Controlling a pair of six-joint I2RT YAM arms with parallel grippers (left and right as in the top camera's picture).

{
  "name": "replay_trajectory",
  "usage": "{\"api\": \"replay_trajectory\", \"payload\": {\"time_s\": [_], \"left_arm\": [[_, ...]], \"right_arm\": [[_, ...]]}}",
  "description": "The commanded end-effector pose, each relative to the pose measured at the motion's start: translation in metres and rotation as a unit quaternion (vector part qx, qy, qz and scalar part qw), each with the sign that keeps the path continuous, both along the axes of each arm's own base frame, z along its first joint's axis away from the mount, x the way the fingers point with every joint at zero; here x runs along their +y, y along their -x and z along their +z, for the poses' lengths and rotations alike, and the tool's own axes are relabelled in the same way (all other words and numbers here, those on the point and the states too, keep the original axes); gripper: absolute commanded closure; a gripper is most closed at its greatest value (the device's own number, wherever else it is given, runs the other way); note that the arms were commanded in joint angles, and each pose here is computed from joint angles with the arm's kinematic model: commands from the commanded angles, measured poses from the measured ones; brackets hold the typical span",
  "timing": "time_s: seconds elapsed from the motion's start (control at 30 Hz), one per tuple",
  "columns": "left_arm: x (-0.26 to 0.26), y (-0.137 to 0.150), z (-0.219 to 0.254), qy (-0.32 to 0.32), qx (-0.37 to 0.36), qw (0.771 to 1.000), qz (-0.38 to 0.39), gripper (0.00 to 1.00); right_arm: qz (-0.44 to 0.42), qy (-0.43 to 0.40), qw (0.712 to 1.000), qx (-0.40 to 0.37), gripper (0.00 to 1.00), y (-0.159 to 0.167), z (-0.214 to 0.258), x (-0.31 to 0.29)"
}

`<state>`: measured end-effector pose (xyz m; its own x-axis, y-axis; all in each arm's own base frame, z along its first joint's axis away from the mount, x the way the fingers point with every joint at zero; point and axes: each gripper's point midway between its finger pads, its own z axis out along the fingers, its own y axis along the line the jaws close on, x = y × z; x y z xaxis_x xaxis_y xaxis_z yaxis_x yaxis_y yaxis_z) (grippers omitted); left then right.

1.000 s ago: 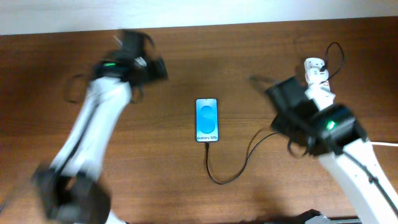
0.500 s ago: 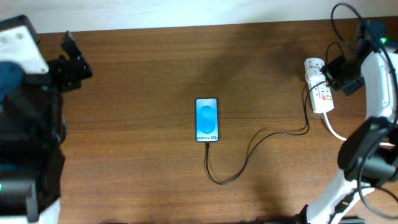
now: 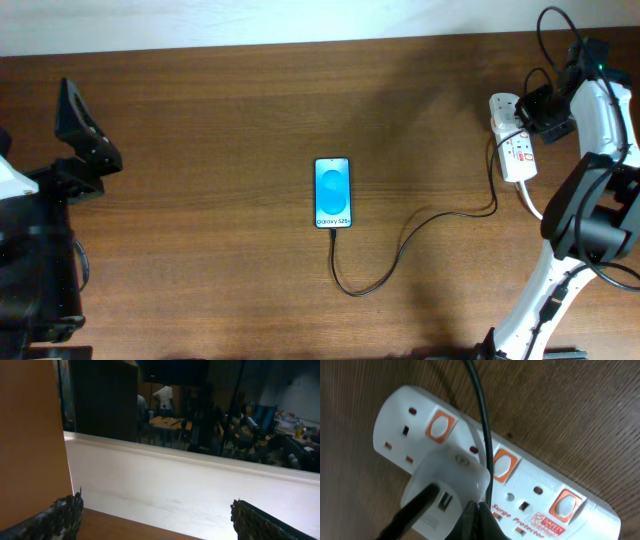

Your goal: Plug charger to phone and switch on socket

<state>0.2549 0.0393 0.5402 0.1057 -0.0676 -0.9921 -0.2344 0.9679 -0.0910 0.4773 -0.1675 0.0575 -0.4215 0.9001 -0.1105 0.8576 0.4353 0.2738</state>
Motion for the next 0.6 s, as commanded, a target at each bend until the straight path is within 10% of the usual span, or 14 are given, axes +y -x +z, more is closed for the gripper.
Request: {"api": "replay_trajectory", "payload": {"time_s": [0.0,0.57], "left_arm": [[0.003,0.001,-0.002,-0.007,0.002,1.0,0.009,0.01],[0.003,0.001,-0.002,-0.007,0.002,1.0,0.009,0.01]], "right_arm": [[-0.014,0.0,1.0,0.005,0.96,-0.003,-0.015,-0.01],[-0.012,-0.012,0.999,0.032,0.96,0.001,-0.043,-0.005]]}}
